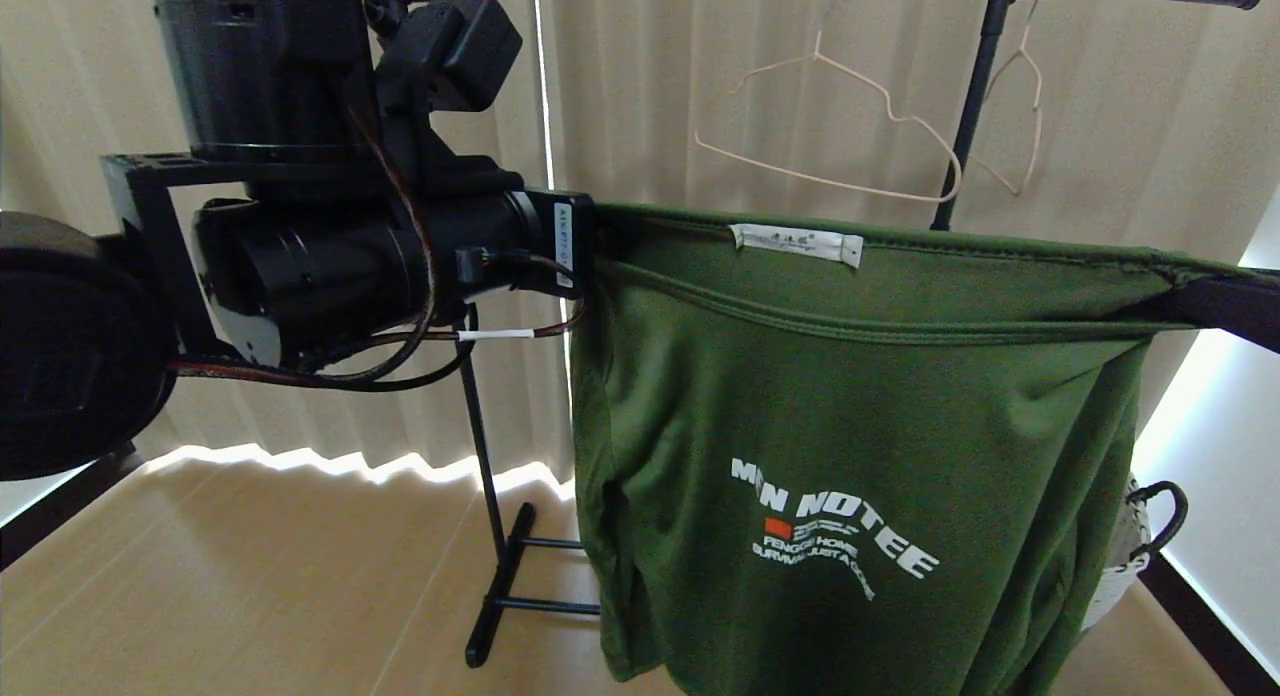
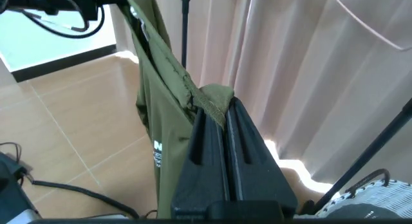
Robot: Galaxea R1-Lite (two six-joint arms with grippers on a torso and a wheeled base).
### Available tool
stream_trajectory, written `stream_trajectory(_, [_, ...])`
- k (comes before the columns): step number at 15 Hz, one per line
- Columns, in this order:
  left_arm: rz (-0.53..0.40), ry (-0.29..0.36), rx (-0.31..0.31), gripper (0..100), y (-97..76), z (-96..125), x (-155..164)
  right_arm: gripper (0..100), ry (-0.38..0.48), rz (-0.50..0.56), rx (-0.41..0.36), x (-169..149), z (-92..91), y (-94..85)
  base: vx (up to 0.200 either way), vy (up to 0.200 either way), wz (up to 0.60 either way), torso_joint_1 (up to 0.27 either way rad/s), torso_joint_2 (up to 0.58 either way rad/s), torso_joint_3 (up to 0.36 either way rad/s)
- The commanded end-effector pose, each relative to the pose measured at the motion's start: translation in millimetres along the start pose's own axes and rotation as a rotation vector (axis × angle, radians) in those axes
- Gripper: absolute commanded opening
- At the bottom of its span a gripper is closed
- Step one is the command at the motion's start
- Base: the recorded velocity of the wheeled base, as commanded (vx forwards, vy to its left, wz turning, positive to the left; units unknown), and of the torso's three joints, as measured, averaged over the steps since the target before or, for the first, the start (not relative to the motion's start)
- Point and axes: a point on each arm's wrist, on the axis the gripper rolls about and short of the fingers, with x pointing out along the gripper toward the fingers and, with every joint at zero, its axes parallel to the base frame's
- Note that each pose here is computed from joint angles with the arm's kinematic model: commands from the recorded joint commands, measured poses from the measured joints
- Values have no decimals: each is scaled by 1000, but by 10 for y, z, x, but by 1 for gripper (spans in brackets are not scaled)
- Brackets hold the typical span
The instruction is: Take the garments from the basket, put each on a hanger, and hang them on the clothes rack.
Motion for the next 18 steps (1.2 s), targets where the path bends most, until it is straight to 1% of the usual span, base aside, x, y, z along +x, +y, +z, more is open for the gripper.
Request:
stream_trajectory(1, [0, 9, 2, 0, 0, -16, -18, 0, 2, -2, -1, 18, -2, -3, 0, 0, 0, 0, 0, 0])
stream_trajectory(3, [1, 19, 3, 0, 16, 5, -129, 0, 17, -24, -12, 92, -13, -42, 0, 0, 0, 0, 0, 0])
stream_trajectory(5, [-2, 53, 5, 0, 31, 44, -288, 0, 23, -75, -28, 199, -16, -143, 0, 0, 0, 0, 0, 0])
stream_trajectory(7, [-6, 74, 7, 0, 42, 70, -407, 0, -5, -91, -32, 305, 1, -195, 0, 0, 0, 0, 0, 0])
stream_trajectory(8, [-12, 97, 9, 0, 50, 85, -538, 0, -39, -96, -37, 421, 19, -233, 0, 0, 0, 0, 0, 0])
stream_trajectory(9, [-12, 97, 9, 0, 50, 85, -538, 0, -39, -96, -37, 421, 19, -233, 0, 0, 0, 0, 0, 0])
stream_trajectory(10, [-47, 107, 10, 0, 50, 55, -681, 0, -75, -97, -43, 584, 36, -276, 0, 0, 0, 0, 0, 0])
stream_trajectory(11, [-104, 119, 11, 0, 46, -14, -792, 0, -97, -96, -48, 680, 47, -301, 0, 0, 0, 0, 0, 0])
stream_trajectory(12, [-139, 126, 9, 0, 44, -48, -843, 0, -111, -94, -50, 727, 60, -313, 0, 0, 0, 0, 0, 0])
stream_trajectory(13, [-211, 115, 23, 0, 41, -74, -958, 0, -137, -91, -49, 815, 85, -335, 0, 0, 0, 0, 0, 0])
stream_trajectory(14, [-219, 110, 26, 0, 41, -68, -972, 0, -140, -91, -48, 823, 89, -337, 0, 0, 0, 0, 0, 0])
stream_trajectory(15, [-315, 42, 75, 0, 35, 13, -1121, 0, -169, -87, -39, 893, 111, -355, 0, 0, 0, 0, 0, 0])
stream_trajectory(16, [-351, 5, 85, 0, 31, 55, -1163, 0, -184, -85, -35, 921, 122, -362, 0, 0, 0, 0, 0, 0])
stream_trajectory(18, [-377, -29, 92, 0, -1, 74, -1198, 0, -207, -83, -25, 979, 122, -377, 0, 0, 0, 0, 0, 0])
